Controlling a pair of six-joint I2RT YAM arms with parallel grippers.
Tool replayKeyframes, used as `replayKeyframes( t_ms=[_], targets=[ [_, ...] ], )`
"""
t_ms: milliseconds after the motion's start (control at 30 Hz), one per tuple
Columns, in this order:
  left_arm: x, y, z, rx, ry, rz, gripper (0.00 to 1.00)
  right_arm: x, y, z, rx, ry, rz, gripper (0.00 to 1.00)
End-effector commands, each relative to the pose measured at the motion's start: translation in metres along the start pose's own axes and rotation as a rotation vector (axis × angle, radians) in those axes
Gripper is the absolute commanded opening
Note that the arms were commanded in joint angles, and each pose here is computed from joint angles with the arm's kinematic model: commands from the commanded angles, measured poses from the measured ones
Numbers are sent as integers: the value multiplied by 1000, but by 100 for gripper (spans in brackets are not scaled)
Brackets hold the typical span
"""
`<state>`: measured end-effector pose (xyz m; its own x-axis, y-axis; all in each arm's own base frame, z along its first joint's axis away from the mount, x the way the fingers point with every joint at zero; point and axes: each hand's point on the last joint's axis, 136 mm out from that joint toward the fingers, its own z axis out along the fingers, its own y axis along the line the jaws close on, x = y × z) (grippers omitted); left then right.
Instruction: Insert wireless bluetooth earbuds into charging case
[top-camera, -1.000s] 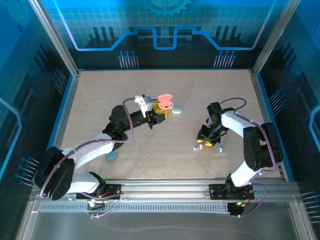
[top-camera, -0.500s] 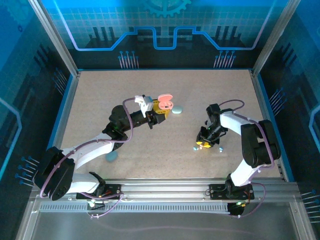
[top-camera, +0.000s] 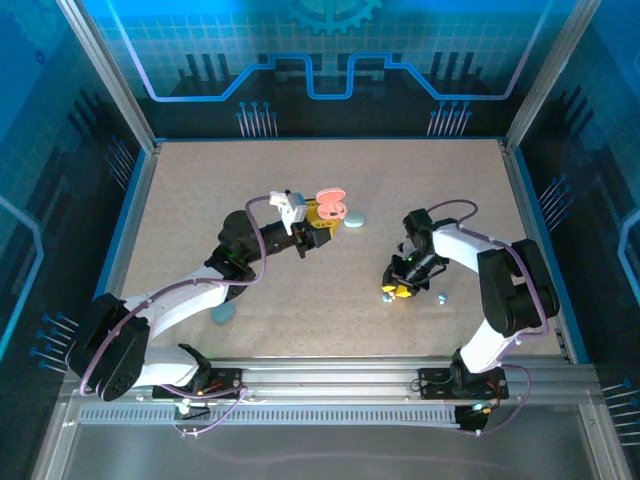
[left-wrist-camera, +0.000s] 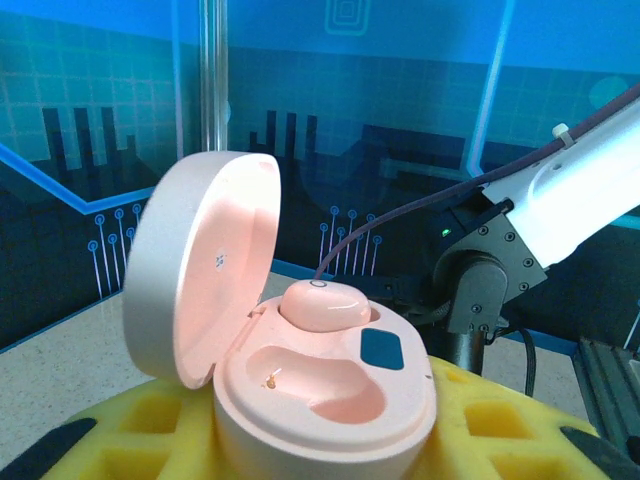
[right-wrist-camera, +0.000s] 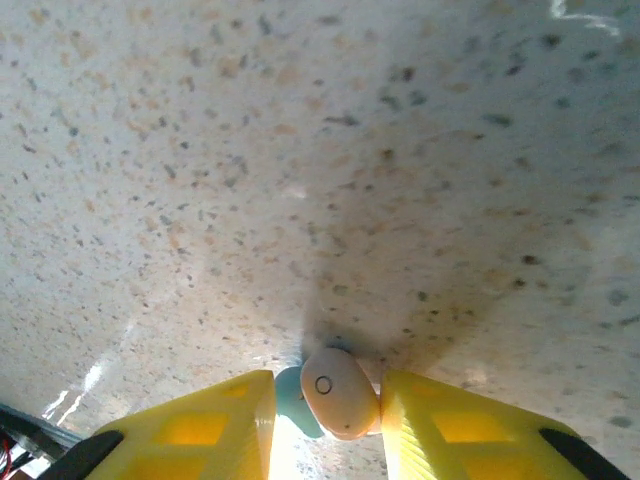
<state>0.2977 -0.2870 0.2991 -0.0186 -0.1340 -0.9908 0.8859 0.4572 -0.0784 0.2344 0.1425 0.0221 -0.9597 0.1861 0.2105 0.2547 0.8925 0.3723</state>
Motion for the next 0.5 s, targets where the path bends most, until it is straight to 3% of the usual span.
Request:
replayKeyframes(
  t_ms=[0,467],
  targets=[
    [-13,-7,1,29,-36,15,32,2,13,-3,-17,5,-35,35],
    [-11,-7,1,29,-34,13,32,21,8,1,72,47,-48,27]
  ],
)
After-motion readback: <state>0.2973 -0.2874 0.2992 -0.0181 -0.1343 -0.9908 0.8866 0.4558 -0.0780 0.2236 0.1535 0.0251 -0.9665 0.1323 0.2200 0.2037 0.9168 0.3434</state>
